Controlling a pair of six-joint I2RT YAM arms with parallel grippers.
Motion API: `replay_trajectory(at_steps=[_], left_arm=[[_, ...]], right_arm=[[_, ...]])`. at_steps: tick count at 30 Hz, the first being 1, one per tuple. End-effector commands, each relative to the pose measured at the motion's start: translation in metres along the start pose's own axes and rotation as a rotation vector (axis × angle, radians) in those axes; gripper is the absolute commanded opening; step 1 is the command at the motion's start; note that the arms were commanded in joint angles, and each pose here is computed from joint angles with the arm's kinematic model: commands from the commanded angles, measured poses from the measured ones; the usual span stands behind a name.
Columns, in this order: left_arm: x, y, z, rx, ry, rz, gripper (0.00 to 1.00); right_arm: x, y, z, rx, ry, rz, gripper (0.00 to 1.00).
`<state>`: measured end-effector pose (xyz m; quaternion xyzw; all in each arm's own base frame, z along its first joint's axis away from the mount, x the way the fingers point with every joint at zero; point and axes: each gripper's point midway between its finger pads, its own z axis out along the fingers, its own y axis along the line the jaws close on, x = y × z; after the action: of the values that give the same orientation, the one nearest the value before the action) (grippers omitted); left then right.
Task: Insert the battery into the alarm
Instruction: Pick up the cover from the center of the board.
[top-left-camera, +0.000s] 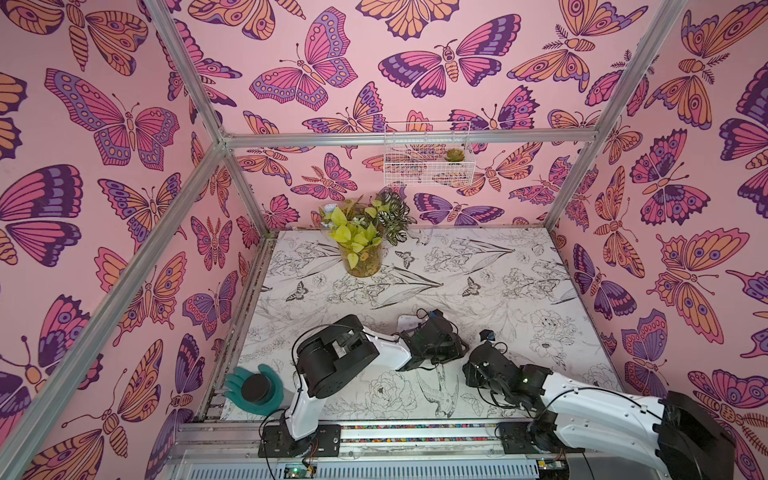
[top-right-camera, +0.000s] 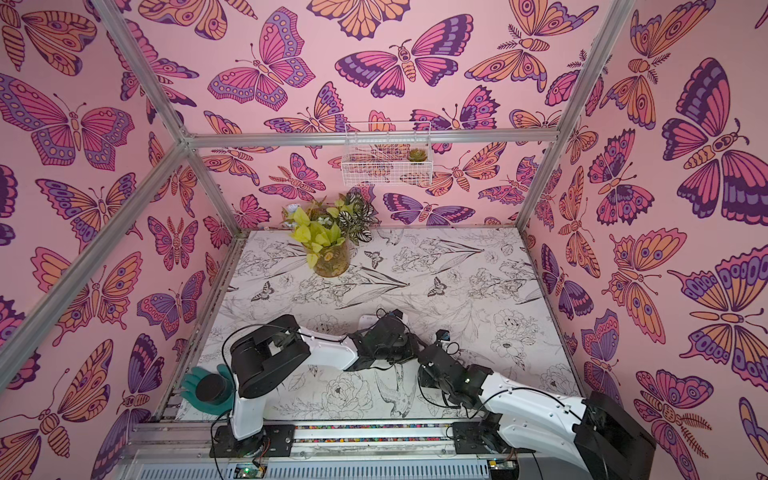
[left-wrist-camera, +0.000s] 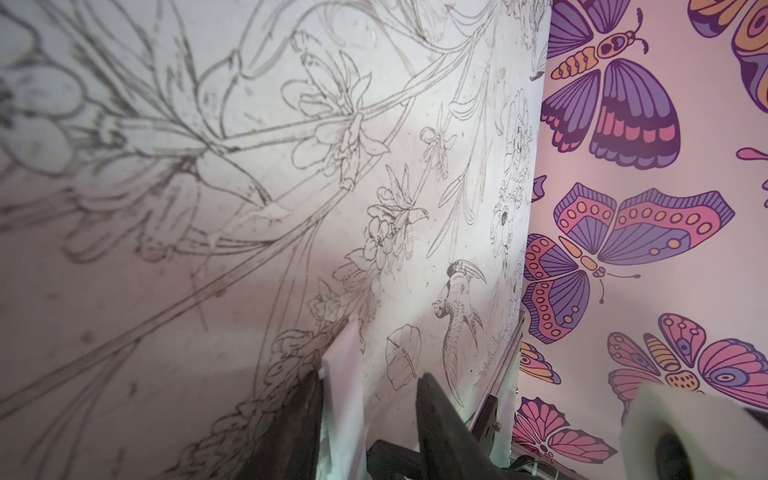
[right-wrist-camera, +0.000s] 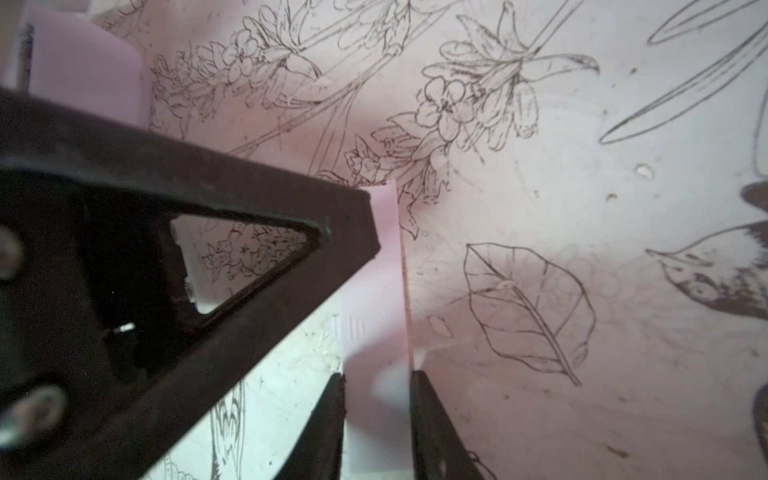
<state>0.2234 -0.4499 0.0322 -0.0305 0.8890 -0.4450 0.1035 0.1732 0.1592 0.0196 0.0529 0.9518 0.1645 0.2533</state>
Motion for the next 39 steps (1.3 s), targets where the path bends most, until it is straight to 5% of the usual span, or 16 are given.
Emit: replay_trajectory(at_steps=[1, 11, 28, 34, 39], left_arm=[[0.028, 0.060, 0.006, -0.158, 0.080, -0.054, 0.40], [0.030, 0.065, 0.011, -0.152, 0.083, -0.070, 0.32], [0.025, 0.056, 0.012, -0.132, 0.068, -0.025, 0.00], [-0.003, 0.024, -0.002, -0.127, 0.045, 0.100, 0.00], [-0.045, -0.007, -0.041, -0.205, -0.064, 0.323, 0.00]], right_arm=[[0.003, 0.000, 0.000, -0.011, 0.001, 0.006, 0.28], [0.005, -0.004, 0.000, -0.015, -0.006, 0.010, 0.28], [0.001, -0.003, -0.004, -0.017, -0.022, -0.001, 0.34], [-0.020, 0.001, -0.029, -0.022, -0.094, -0.055, 0.46], [-0.048, 0.026, -0.059, -0.128, -0.198, -0.101, 0.53]])
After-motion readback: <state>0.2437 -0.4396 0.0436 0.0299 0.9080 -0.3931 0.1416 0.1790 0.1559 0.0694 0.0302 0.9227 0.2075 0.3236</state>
